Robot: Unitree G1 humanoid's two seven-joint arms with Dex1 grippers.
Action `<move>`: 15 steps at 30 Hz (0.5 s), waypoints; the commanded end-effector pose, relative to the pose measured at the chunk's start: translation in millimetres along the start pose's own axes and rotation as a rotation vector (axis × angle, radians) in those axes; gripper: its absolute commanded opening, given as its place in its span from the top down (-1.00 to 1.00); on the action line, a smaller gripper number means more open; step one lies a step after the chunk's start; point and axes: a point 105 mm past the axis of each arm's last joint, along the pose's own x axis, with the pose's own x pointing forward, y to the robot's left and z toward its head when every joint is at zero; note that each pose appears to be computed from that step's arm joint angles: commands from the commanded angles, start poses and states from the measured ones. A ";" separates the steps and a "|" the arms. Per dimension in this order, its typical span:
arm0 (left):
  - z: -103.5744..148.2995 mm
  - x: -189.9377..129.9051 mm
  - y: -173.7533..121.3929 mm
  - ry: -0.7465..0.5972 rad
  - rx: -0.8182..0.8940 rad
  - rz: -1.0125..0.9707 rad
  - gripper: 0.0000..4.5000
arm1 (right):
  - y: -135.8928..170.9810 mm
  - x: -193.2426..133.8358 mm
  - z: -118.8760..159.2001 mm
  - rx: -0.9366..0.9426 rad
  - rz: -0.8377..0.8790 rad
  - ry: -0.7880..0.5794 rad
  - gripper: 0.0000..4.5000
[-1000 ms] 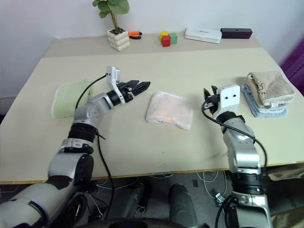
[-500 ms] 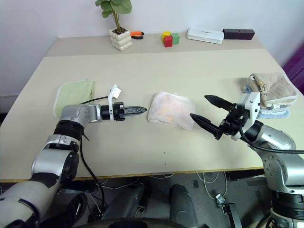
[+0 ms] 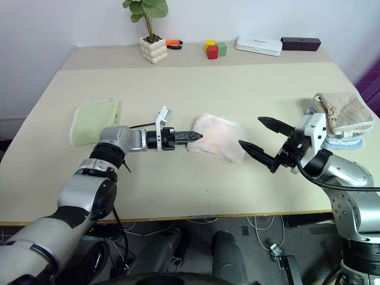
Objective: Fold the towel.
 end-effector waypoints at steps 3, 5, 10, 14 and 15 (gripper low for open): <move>-11.8 15.7 2.5 0.043 -0.024 0.023 -1.00 | -2.2 1.6 18.5 -0.073 -0.011 -0.050 -0.97; -19.9 21.3 3.0 0.072 -0.056 0.029 -0.89 | -3.5 2.2 18.7 -0.079 -0.019 -0.049 -1.00; -28.6 28.7 9.0 0.092 -0.076 0.083 0.05 | -4.4 3.9 21.4 -0.089 -0.030 -0.052 -1.00; -25.0 30.8 10.1 0.068 -0.081 0.102 0.92 | -3.8 3.0 21.5 -0.089 -0.033 -0.048 -1.00; -23.3 32.1 8.1 0.057 -0.090 0.093 0.97 | -3.7 2.2 20.8 -0.090 -0.033 -0.045 -1.00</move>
